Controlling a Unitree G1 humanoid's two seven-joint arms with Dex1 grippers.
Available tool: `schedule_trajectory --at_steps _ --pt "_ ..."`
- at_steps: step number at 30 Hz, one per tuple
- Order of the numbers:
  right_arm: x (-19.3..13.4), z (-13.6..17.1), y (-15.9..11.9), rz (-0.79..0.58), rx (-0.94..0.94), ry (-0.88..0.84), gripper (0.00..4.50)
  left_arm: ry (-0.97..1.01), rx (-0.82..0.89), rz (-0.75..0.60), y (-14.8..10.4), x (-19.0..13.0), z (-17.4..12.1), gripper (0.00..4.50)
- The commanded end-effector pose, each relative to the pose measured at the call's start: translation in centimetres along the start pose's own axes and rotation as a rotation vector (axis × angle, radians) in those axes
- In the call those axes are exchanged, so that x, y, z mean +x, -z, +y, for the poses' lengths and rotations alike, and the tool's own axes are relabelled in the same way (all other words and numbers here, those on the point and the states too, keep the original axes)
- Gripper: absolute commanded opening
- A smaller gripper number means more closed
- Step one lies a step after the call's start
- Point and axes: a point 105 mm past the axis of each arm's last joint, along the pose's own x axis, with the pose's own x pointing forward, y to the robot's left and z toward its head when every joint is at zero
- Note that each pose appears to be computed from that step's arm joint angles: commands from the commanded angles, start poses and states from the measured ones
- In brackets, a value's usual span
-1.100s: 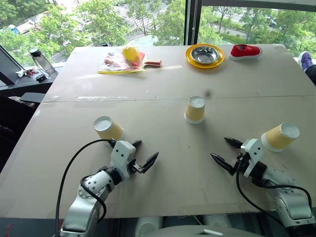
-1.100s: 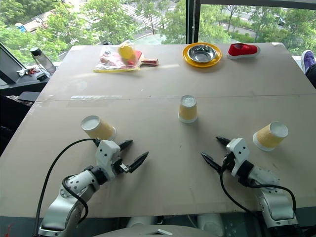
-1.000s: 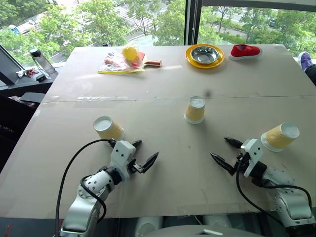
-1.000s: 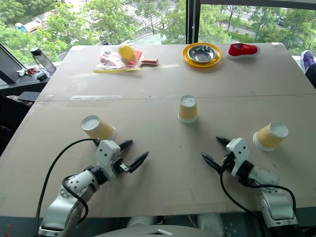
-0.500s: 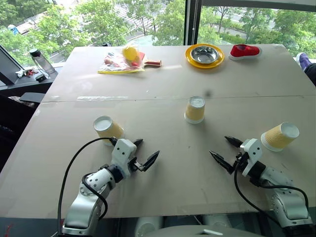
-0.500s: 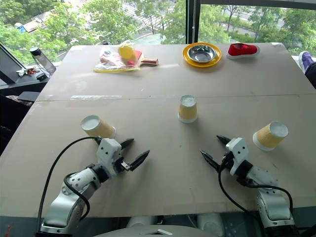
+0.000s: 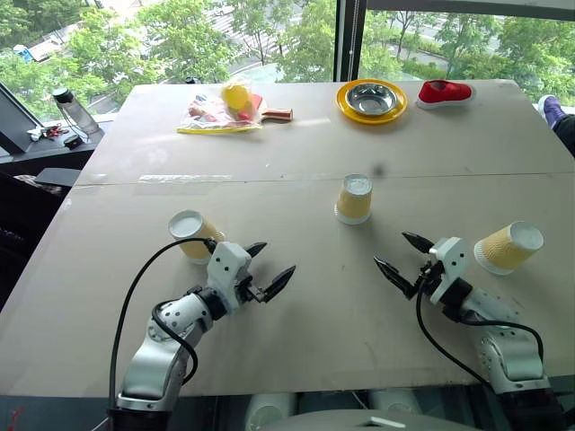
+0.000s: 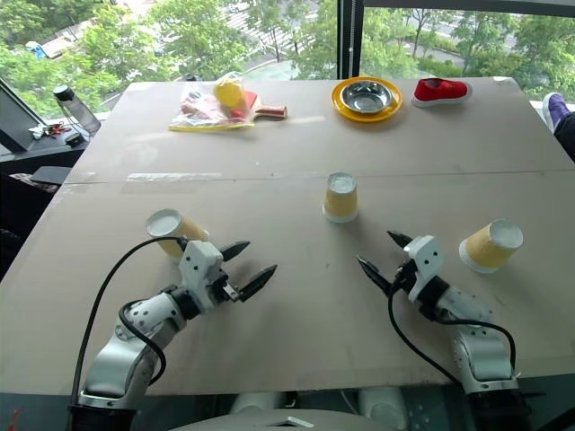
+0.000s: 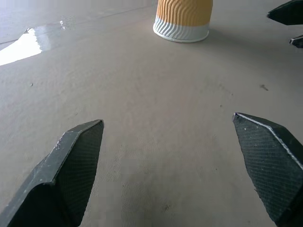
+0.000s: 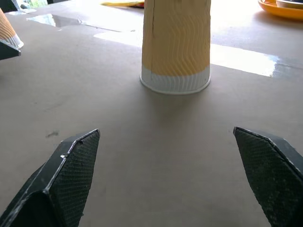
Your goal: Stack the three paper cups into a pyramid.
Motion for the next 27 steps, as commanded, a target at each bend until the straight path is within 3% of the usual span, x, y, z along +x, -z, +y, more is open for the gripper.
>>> schedule_trajectory --at_steps 1,10,18,21,24,25,27 --pt "2.4 -0.5 -2.6 -0.103 -0.003 0.031 4.50 0.078 0.060 -0.093 -3.9 -0.2 0.4 4.47" --pt "8.6 -0.4 -6.2 -0.230 0.002 0.035 4.50 0.240 0.164 -0.115 -9.4 -1.8 0.7 4.47" --pt "11.1 -0.4 -6.5 -0.231 0.008 0.039 4.50 0.249 0.190 -0.103 -11.3 -2.6 1.0 4.47" --pt "11.1 -0.3 -6.7 -0.249 0.007 0.027 3.63 0.244 0.183 -0.110 -11.5 -2.6 1.0 4.50" --pt "11.2 0.0 -6.8 -0.249 -0.004 0.005 2.30 0.236 0.177 -0.107 -11.4 -2.6 1.2 4.50" --pt "11.3 0.3 -6.8 -0.247 -0.008 -0.008 2.05 0.232 0.175 -0.103 -11.4 -2.7 1.2 4.50" --pt "11.5 1.1 -6.8 -0.236 0.003 -0.040 2.05 0.228 0.169 -0.099 -11.3 -2.9 1.4 4.50"
